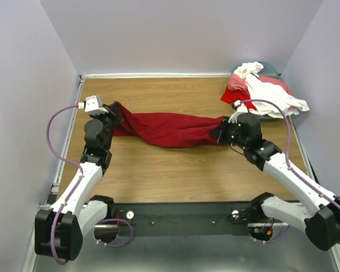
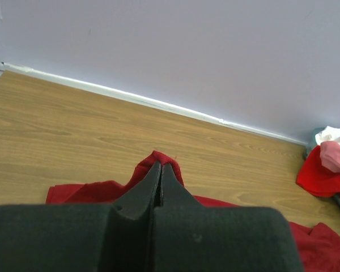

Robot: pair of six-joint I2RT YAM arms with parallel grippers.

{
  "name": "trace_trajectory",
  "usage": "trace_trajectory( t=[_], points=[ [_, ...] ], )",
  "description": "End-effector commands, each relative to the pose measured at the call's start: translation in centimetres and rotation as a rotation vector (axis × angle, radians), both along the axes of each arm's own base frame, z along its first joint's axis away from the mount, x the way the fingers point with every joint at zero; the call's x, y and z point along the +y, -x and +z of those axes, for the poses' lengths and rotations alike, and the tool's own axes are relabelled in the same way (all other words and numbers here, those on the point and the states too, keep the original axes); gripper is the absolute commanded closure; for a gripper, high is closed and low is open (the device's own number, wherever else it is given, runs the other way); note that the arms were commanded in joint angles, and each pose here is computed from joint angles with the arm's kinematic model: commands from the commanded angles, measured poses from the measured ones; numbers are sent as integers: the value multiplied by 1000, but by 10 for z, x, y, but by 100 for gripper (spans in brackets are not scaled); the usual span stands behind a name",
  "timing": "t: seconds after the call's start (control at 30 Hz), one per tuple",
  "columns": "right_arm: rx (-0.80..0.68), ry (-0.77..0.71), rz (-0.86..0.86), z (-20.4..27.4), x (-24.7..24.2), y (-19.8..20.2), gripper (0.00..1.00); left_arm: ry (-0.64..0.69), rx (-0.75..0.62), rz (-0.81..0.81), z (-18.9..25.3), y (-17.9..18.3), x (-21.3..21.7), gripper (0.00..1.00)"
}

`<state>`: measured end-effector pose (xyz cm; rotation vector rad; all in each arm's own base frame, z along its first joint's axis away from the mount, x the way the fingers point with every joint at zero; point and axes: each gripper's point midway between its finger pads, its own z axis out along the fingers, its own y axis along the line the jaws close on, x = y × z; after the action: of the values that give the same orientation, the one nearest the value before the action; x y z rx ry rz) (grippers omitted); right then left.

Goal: Fold and stack the t-shirts
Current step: Flatten the tshirt out

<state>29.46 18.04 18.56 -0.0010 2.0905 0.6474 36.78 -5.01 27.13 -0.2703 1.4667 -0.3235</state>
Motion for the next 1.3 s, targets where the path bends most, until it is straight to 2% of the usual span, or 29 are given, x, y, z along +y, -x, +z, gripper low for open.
trace_trajectory(
  t=[0.0,0.07,0.1,0.13,0.17,0.2,0.23,0.33,0.43,0.5,0.6,0.77,0.83,0.9,1.03,1.27],
  points=[
    [162,90,191,-53,21,47,90,16,-64,10,19,6,3,100],
    [271,148,295,-87,42,83,86,16,-60,15,18,7,4,100],
    [342,177,369,-106,57,112,77,13,-62,18,19,8,4,100],
    [346,180,402,-105,64,121,72,14,-62,20,19,8,5,100],
    [386,243,402,-118,65,126,68,13,-59,21,18,8,5,100],
    [407,297,380,-122,62,128,64,13,-62,26,19,8,6,100],
    [387,313,381,-114,72,123,56,12,-60,26,19,8,6,100],
    [393,351,384,-119,79,115,42,11,-57,17,18,8,4,100],
    [362,361,320,-115,82,98,32,11,-64,12,21,8,4,100],
    [343,383,213,-117,72,86,28,12,-60,20,19,8,5,100],
    [328,425,88,-127,53,77,26,12,-55,9,18,7,3,100],
    [260,356,-102,-122,26,68,23,17,-53,-3,17,6,0,100],
    [244,327,-124,-125,20,67,26,18,-55,-12,17,5,-2,100],
    [200,271,-142,-118,21,59,35,21,-52,-23,16,5,-4,100],
    [154,195,-138,-113,26,40,41,19,-53,-29,16,5,-5,100],
    [193,101,-58,-123,44,32,44,17,-65,-19,20,10,-2,100]
  ],
)
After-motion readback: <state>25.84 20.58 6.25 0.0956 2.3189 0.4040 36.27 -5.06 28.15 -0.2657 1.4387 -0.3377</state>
